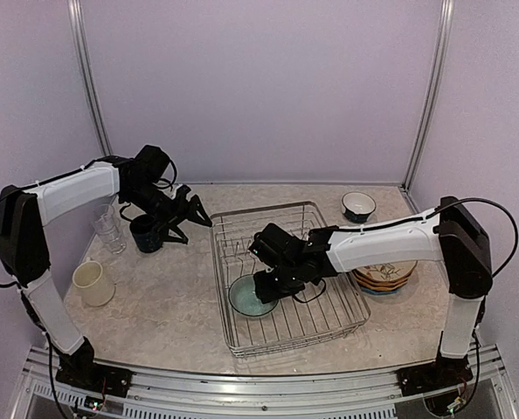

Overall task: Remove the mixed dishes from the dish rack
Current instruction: Grab the bowl from the dish rack.

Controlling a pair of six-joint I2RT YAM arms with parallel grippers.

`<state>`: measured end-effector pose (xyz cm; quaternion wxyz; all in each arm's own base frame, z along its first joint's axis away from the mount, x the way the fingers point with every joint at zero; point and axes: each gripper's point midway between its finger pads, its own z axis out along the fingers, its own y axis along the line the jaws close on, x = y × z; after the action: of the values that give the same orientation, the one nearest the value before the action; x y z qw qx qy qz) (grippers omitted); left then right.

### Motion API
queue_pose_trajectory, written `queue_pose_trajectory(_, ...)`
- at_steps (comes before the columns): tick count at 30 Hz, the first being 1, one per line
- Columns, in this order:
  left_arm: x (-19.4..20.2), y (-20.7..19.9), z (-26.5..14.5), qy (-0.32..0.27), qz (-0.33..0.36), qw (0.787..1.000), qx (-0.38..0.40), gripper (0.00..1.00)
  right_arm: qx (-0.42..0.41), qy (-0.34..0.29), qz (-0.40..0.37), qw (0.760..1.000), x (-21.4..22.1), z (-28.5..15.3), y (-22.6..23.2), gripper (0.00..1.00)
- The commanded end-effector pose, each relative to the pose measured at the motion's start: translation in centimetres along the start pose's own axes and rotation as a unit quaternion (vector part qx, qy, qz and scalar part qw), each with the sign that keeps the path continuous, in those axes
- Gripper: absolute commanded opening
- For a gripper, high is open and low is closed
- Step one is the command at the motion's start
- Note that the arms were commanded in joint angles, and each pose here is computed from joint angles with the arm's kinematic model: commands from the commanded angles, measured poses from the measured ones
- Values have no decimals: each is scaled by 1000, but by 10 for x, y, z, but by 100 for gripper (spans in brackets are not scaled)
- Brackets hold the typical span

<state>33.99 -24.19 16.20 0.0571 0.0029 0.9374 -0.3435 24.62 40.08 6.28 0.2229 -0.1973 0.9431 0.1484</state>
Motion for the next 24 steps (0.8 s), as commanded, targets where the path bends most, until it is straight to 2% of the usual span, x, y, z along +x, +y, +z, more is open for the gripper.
queue_pose_trajectory(1, -1, -12, -15, -22, 26, 999, 6, 89, 8, 15, -13, 1000, 5, -4, 6, 38)
queue_pose_trajectory(5, -2, -12, -17, -26, 28, 999, 7, 89, 3, -8, -14, 1000, -5, -17, 10, 18)
queue_pose_trajectory(12, -8, -9, -20, -35, 22, 999, 16, 89, 25, -59, -29, 998, -27, -47, 1, 2)
queue_pose_trajectory(24, -11, -23, -44, -75, 46, 995, 48, 90, 52, -170, -28, 984, -79, -117, -22, 0)
